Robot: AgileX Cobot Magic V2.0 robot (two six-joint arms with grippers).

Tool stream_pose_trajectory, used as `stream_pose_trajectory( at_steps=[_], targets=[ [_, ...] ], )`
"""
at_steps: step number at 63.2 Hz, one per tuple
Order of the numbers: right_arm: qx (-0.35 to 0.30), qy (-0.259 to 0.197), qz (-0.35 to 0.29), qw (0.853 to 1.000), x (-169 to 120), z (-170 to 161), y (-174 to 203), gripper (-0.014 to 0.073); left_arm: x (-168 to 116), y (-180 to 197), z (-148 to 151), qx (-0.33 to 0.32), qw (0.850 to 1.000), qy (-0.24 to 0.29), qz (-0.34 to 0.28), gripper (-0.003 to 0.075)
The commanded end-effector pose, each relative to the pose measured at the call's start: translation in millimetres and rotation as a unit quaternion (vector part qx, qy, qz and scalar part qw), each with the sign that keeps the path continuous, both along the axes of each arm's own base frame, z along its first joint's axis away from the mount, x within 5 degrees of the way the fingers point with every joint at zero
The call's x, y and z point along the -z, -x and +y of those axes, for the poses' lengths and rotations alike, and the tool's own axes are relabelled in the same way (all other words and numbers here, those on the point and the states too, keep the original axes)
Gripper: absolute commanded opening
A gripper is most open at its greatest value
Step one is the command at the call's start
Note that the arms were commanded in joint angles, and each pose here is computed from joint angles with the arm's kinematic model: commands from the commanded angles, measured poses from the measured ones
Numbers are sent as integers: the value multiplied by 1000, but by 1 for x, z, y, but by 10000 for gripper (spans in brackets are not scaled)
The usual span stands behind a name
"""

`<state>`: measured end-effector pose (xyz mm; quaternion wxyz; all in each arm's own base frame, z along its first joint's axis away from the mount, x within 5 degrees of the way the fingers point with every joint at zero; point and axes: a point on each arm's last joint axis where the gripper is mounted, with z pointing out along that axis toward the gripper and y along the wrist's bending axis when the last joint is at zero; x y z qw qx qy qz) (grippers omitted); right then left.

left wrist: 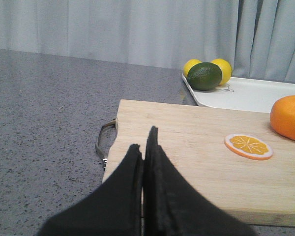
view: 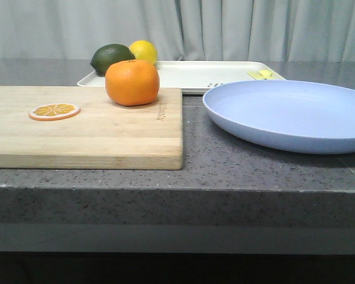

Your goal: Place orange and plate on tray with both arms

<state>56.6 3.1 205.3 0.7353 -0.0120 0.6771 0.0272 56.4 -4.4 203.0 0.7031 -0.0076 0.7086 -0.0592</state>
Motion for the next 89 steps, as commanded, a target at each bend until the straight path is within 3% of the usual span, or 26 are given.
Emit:
stream_pose_trajectory(
  at_steps=[1, 7, 15, 33, 44, 56, 67, 89],
  targets=[
    [-2, 2, -67, 998, -18, 0, 5, -117, 0, 1, 1, -4, 999, 3, -40, -20],
    [-2, 2, -67, 998, -18, 0, 5, -117, 0, 1, 1, -4, 999, 2, -40, -20],
    [-3, -4, -79, 997, -24, 0, 6, -117, -11, 2, 2, -8, 996, 4, -87, -20],
    [1, -6, -103, 995, -92, -2, 29, -117, -94, 26, 2, 0, 990, 6, -138, -20],
    [4, -4, -55, 998, -132, -3, 34, -117, -157, 41, 1, 11, 995, 0, -97, -20],
    [7, 2, 67, 998, -162, -2, 14, -117, -206, 27, -2, 23, 1000, -12, 15, -20],
    [10, 9, 192, 981, -161, -1, -15, -117, -206, 0, -8, 43, 996, 10, 79, -20],
    [10, 14, 270, 963, -142, 1, -51, -113, -185, -41, -11, 42, 985, 9, 165, -18]
  ],
)
